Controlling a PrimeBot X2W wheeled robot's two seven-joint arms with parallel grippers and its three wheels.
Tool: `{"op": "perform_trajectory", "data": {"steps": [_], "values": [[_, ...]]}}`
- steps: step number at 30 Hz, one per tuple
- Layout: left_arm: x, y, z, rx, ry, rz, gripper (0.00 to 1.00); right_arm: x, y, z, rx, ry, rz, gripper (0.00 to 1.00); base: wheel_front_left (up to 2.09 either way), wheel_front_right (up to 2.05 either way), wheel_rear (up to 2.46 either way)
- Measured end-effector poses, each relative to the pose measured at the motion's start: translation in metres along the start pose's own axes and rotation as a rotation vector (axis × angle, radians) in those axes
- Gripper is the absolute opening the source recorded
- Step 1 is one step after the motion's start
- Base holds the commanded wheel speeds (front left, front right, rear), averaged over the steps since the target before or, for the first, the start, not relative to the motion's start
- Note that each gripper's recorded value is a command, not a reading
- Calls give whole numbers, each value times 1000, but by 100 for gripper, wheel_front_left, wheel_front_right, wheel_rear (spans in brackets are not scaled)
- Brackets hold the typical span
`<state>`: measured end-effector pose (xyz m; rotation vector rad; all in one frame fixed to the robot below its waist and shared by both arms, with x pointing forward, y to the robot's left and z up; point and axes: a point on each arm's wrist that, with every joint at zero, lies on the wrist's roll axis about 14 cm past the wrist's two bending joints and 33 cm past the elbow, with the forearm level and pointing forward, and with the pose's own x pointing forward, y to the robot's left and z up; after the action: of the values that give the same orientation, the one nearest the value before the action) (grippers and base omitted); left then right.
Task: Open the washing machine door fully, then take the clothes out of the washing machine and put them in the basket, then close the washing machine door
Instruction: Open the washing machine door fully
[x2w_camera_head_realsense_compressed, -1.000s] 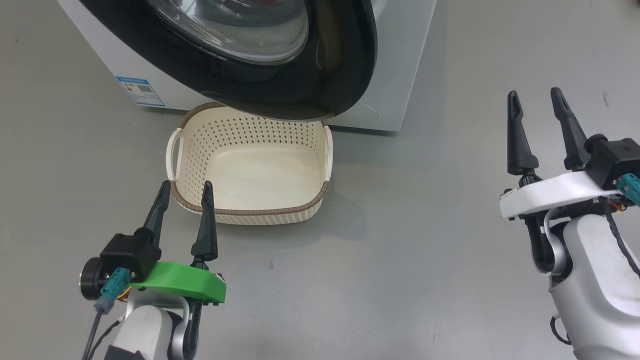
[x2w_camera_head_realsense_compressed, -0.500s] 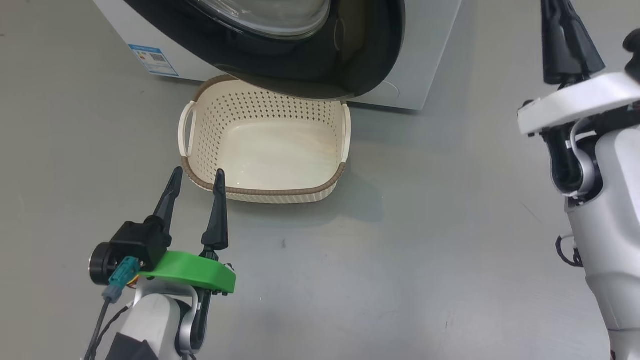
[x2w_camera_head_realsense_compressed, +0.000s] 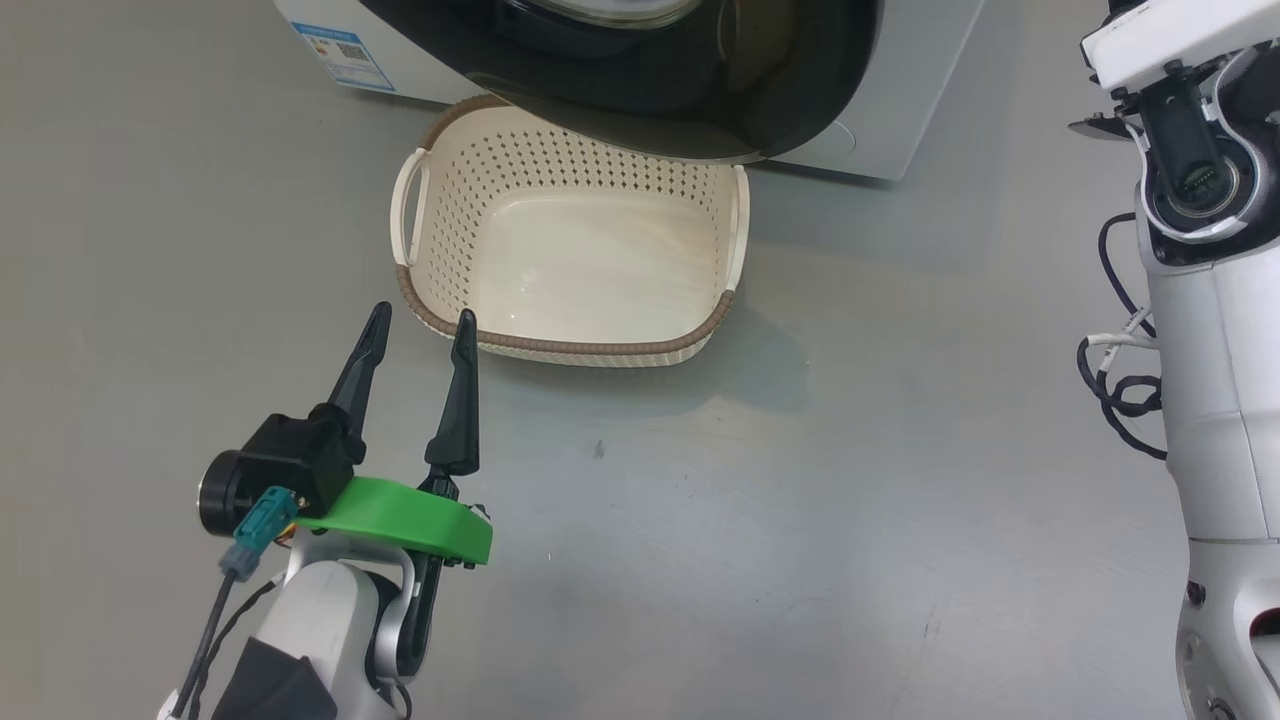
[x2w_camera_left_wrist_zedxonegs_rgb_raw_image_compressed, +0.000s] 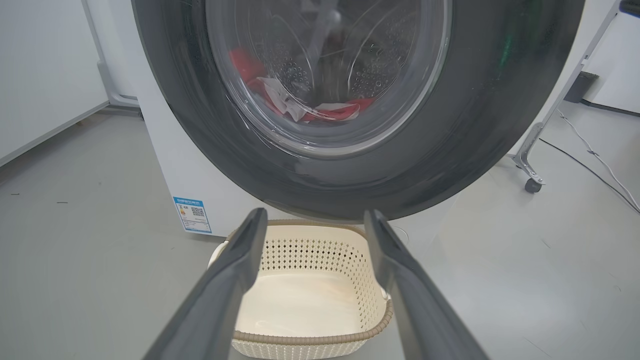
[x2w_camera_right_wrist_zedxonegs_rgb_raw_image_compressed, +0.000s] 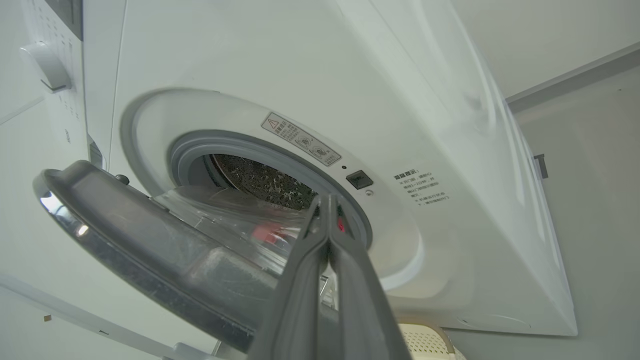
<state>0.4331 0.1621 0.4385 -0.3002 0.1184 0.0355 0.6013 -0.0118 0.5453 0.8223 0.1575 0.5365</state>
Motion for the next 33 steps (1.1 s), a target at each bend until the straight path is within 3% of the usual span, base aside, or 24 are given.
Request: {"op": "perform_trajectory", "data": {"steps": [8,13,22,33], "values": [[-2,10,-2,-1,9,29,100,18,3,-31,311,166,17,0,0,0,0],[-3,12,-2,-5,10,37,100,24,6,-37,447,259,3,0,0,0,0],[-4,14,-4,-10,16,48,100,28,12,-46,580,375,2,0,0,0,0],[-4,11,-8,-8,28,39,100,32,14,-57,633,469,-21,0,0,0,0]]}}
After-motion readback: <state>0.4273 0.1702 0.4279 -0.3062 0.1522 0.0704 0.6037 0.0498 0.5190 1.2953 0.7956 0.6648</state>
